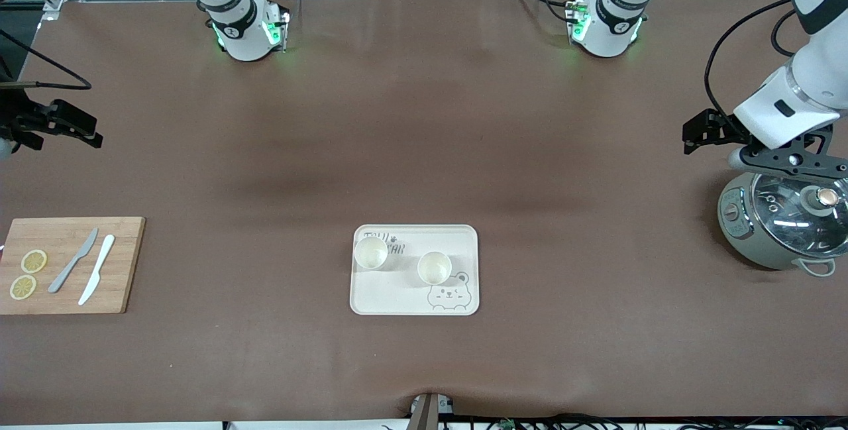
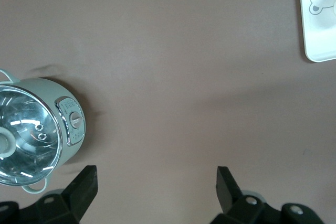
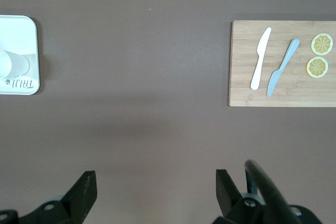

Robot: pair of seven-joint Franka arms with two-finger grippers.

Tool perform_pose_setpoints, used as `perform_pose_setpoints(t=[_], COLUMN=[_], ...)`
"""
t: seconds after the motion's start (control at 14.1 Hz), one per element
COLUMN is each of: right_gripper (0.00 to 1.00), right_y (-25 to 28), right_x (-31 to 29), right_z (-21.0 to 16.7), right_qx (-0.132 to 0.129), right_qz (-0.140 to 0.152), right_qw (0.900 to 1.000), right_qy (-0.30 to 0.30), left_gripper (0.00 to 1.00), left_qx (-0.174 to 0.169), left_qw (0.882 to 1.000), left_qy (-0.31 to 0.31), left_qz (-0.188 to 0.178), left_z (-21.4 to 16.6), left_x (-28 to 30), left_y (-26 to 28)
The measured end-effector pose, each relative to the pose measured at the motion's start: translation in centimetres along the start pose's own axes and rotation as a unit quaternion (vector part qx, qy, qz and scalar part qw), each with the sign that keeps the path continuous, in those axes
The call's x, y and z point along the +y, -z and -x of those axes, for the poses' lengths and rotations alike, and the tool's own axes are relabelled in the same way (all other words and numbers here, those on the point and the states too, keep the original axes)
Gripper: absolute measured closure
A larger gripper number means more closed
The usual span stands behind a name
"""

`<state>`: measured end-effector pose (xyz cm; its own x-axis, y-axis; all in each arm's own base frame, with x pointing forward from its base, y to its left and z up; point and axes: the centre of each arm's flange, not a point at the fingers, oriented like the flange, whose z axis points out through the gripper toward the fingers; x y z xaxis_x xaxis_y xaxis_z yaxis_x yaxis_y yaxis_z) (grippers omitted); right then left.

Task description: Place white IKEA cup upright on tray with both arms

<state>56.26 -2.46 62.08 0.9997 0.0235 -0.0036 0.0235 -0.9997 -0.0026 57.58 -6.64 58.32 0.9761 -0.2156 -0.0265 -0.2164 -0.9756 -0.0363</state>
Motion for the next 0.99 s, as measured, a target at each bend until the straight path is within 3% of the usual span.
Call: perform_pose_setpoints(t=[0.99], right_gripper=[0.0], right_y=[0.03], right_x=[-0.51], right_z=[-0.1], right_qx=[0.001], right_qz=[0.0], right_qw=[1.0], right_qy=[0.005], left_gripper=[0.0], left_qx=[0.002], left_qw=[1.0], left_qy=[0.006], left_qz=[0.0], left_z=[0.07], left_x=[-0.78], left_y=[0.16])
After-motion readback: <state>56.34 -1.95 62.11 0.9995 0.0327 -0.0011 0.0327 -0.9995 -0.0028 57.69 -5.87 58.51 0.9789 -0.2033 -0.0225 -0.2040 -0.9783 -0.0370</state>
